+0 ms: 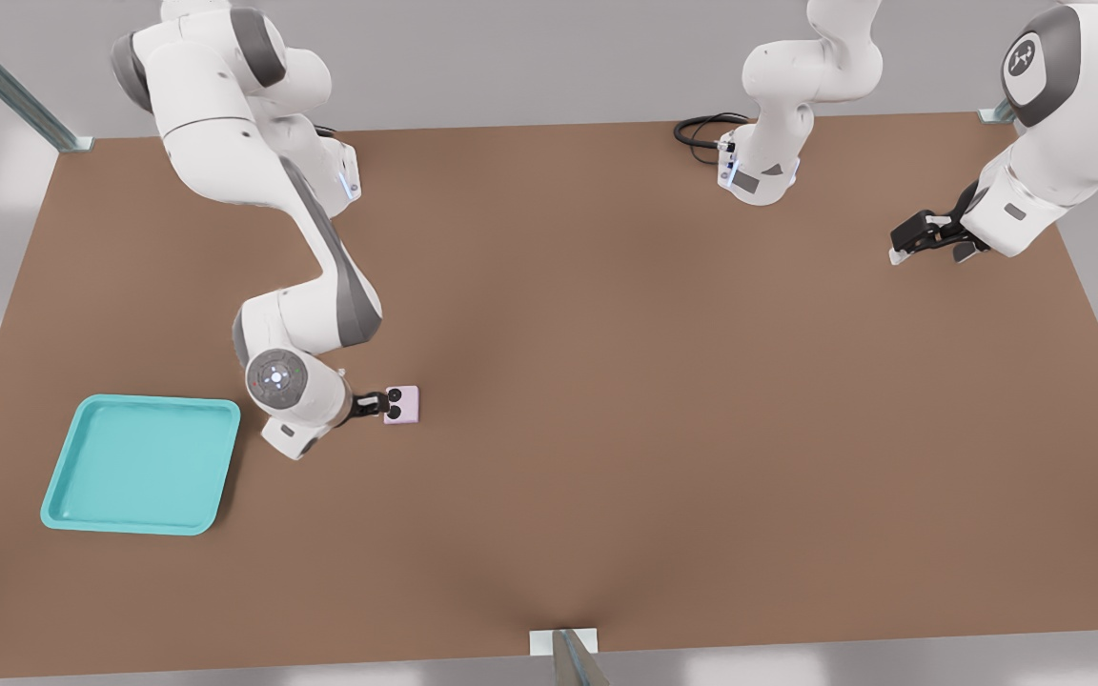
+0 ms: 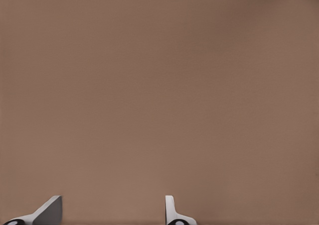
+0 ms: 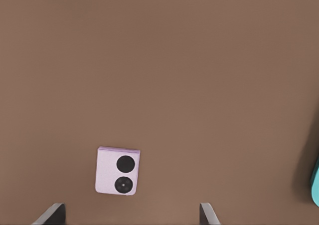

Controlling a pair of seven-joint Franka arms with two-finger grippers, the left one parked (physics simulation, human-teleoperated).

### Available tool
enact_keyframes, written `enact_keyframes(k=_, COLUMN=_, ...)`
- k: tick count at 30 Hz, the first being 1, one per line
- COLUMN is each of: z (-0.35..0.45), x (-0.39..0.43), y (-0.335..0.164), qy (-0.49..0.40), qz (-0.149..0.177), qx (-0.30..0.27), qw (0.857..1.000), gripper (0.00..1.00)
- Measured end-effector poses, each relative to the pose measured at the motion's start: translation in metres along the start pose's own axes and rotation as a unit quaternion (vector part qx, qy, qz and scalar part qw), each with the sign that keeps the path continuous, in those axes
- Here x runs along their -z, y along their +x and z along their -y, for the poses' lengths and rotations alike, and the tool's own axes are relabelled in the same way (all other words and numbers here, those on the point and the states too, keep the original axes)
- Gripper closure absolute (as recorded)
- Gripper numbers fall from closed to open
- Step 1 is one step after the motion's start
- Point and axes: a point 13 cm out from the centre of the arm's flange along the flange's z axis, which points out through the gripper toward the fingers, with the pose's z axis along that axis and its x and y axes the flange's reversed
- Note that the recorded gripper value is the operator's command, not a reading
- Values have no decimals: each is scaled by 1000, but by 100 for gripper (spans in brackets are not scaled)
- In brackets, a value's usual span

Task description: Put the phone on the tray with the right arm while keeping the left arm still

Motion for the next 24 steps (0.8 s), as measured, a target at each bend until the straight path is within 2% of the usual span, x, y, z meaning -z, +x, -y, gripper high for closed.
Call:
enact_keyframes(k=3, z=-22, x=-31, y=-10, qy=-1, qz=10, qx=-15, qw=1000, gripper=0)
enact_keyframes(k=9, z=-43, x=-58, y=24, qy=-3, qz=7, qx=-45, qw=999, gripper=0)
enact_keyframes(k=18, z=-31, x=-119, y=24, qy=-14, qz=3, qx=-109, qw=994, gripper=0)
enact_keyframes(k=24, z=-45, x=-124, y=19, qy=-44, qz=18, qx=-109, qw=993, gripper=0)
